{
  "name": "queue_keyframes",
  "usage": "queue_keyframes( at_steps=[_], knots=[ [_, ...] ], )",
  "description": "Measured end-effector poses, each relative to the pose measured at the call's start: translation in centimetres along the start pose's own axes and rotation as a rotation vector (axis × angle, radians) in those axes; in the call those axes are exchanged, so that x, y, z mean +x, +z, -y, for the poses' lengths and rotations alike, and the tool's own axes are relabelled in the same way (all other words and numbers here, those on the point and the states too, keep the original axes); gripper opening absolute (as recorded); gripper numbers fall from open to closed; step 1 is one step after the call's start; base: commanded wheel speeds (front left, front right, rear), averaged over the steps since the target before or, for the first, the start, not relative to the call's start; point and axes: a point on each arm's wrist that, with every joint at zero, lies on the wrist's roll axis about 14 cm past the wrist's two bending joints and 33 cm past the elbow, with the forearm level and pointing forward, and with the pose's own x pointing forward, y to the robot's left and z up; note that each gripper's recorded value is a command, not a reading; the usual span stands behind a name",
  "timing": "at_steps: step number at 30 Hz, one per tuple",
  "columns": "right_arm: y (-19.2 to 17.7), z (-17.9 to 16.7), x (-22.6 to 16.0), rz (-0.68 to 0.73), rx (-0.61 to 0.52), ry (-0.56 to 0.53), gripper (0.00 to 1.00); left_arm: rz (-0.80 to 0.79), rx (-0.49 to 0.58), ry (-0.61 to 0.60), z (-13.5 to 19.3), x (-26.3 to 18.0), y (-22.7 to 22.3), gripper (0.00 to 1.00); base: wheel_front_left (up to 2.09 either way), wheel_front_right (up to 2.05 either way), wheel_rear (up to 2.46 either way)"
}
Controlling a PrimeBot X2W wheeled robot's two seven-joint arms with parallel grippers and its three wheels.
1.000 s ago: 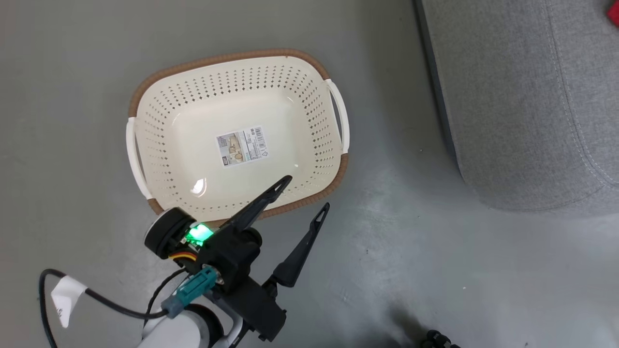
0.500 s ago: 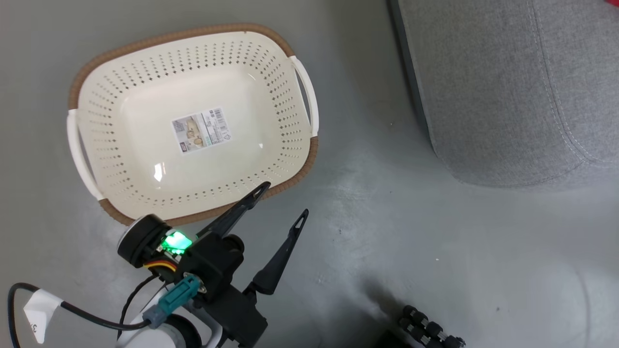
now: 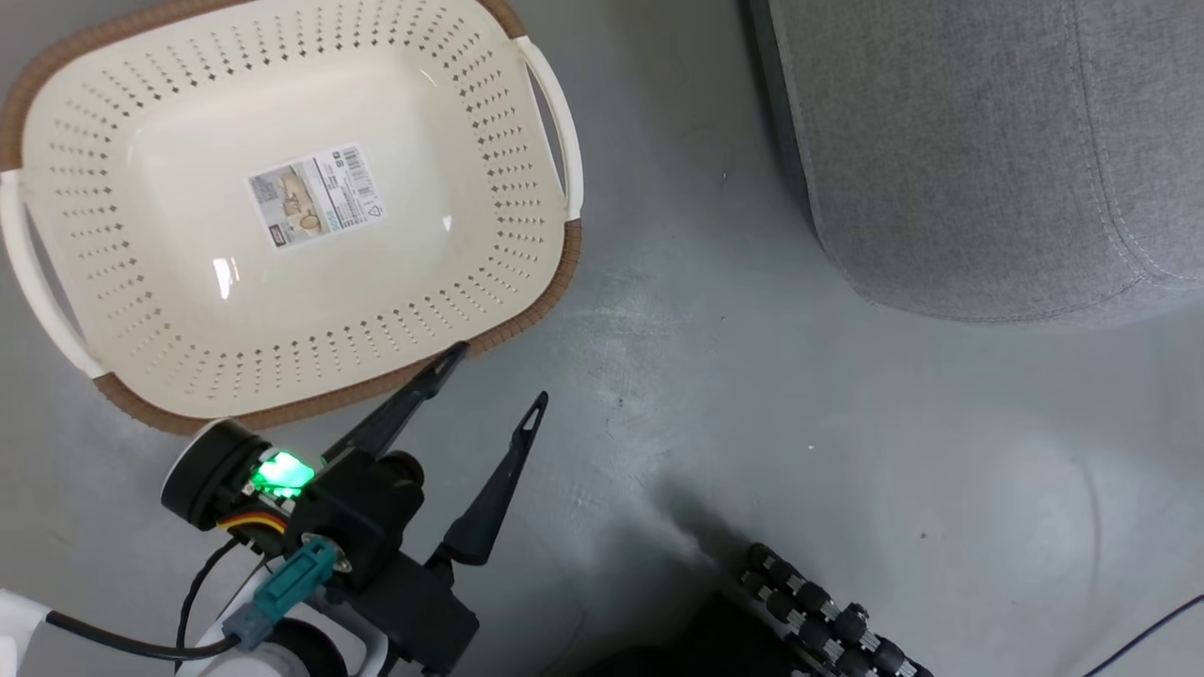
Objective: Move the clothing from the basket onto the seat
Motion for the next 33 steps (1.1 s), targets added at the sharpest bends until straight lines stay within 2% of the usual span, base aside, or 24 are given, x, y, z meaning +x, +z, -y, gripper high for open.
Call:
queue_keyframes(
  at_steps=[7, 11, 13, 14, 16, 25, 33],
  knots=[
    [-3.2, -0.3, -0.5, -0.074, 0.002, -0.020, 0.00, -0.010, -0.029, 0.005, -0.7, 0.7, -1.0, 1.00, 0.00, 0.00, 0.00],
    [-3.6, -0.1, -0.6, -0.086, -0.017, -0.021, 0.00, -0.004, -0.037, 0.009, -0.7, 0.9, -0.9, 1.00, 0.00, 0.00, 0.00],
    [-3.6, -0.2, -0.6, -0.086, -0.025, -0.017, 0.25, 0.001, -0.036, 0.009, -0.7, 0.9, -0.7, 1.00, 0.00, 0.00, 0.00],
    [-3.5, -0.3, -0.5, -0.084, -0.031, -0.014, 0.42, 0.002, -0.035, 0.011, -0.8, 0.9, -0.7, 1.00, 0.00, 0.00, 0.00],
    [-3.4, -0.6, -0.6, -0.081, -0.030, -0.005, 1.00, 0.006, -0.031, 0.017, -0.9, 0.9, -0.5, 1.00, 0.00, 0.00, 0.00],
    [-1.7, -0.7, -1.4, -0.046, -0.062, 0.026, 1.00, 0.046, -0.020, 0.026, -0.3, 1.0, 1.1, 1.00, 0.00, 0.00, 0.00],
    [-4.1, -0.7, -5.9, -0.106, -0.168, 0.119, 1.00, 0.100, -0.011, 0.034, 0.9, 1.1, 2.8, 1.00, 0.00, 0.00, 0.00]
  ],
)
